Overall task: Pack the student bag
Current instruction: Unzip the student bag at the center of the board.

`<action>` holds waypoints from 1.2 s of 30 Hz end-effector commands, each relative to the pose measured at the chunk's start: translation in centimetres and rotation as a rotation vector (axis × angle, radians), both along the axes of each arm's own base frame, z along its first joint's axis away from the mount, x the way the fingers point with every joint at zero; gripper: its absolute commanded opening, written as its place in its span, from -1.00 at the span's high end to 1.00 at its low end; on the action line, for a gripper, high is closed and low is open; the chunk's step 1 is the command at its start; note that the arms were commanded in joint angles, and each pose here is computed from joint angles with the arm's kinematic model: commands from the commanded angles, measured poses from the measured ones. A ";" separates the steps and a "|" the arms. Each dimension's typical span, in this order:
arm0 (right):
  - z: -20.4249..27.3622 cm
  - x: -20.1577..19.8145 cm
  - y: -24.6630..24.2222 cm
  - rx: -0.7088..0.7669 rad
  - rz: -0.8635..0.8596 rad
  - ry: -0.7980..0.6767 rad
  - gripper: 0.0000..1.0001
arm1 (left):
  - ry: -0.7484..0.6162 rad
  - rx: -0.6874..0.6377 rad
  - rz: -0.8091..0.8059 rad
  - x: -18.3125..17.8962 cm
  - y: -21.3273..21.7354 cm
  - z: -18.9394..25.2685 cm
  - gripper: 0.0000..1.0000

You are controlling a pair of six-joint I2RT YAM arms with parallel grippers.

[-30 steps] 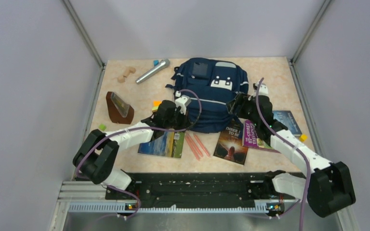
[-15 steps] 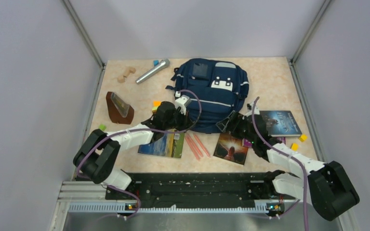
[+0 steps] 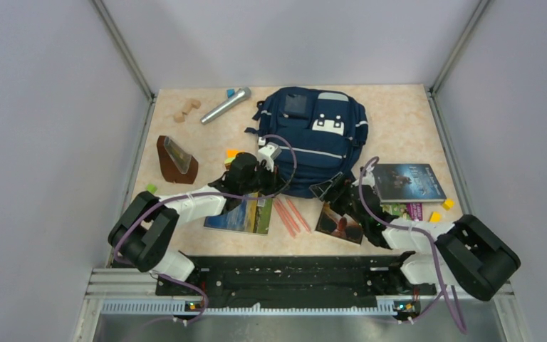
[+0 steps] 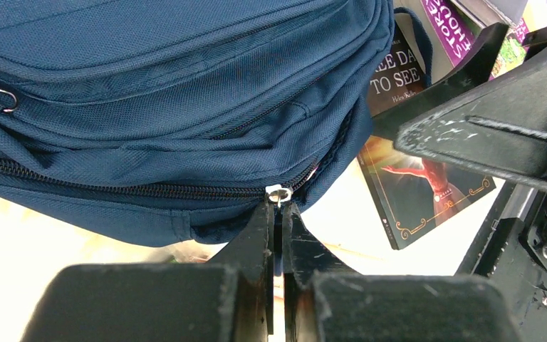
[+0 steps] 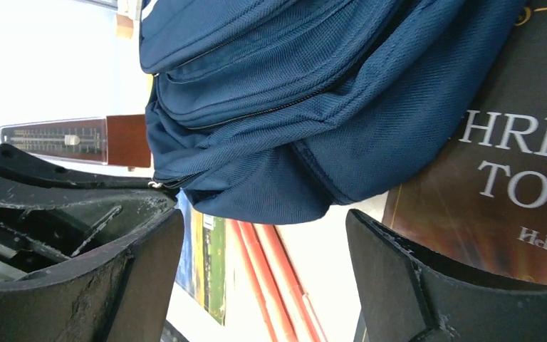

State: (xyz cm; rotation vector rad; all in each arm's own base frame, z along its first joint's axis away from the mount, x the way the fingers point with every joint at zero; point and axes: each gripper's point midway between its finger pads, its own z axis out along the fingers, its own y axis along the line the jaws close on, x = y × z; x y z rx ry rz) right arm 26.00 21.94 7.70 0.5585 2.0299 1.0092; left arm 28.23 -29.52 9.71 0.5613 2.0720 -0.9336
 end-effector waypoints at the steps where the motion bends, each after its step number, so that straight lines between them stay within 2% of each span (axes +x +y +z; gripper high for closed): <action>1: 2.1 1.8 1.8 0.055 -0.024 -0.081 -0.64 | -0.050 -0.095 -0.063 -0.5 -1.3 2.5 1.00; 7: 1.1 2.3 3.2 0.071 -0.016 -0.072 -0.61 | -0.056 -0.098 -0.072 -0.7 -1.4 2.5 1.00; 12: 0.8 2.8 4.0 0.081 -0.010 -0.081 -0.36 | -0.053 -0.101 -0.083 -0.8 -1.6 2.4 1.00; 18: 1.9 3.6 3.2 0.044 -0.046 -0.142 0.19 | -0.083 -0.089 -0.066 -0.7 -1.2 2.6 1.00; 22: 3.8 4.4 1.3 -0.056 -0.112 -0.204 0.82 | -0.119 -0.069 -0.019 -0.3 -0.3 2.8 1.00; 23: 4.3 4.6 0.8 -0.090 -0.126 -0.221 0.95 | -0.126 -0.068 -0.015 -0.2 -0.1 2.9 1.00; 24: 4.7 4.8 0.2 -0.128 -0.143 -0.235 1.00 | -0.130 -0.066 -0.011 -0.2 -0.1 2.9 1.00; 28: 6.2 5.1 -2.0 -0.272 -0.191 -0.281 1.00 | -0.138 -0.065 0.005 0.0 0.2 3.1 1.00; 36: 7.9 4.0 -4.0 -0.368 -0.180 -0.338 1.00 | -0.166 -0.035 0.149 1.3 2.1 2.6 1.00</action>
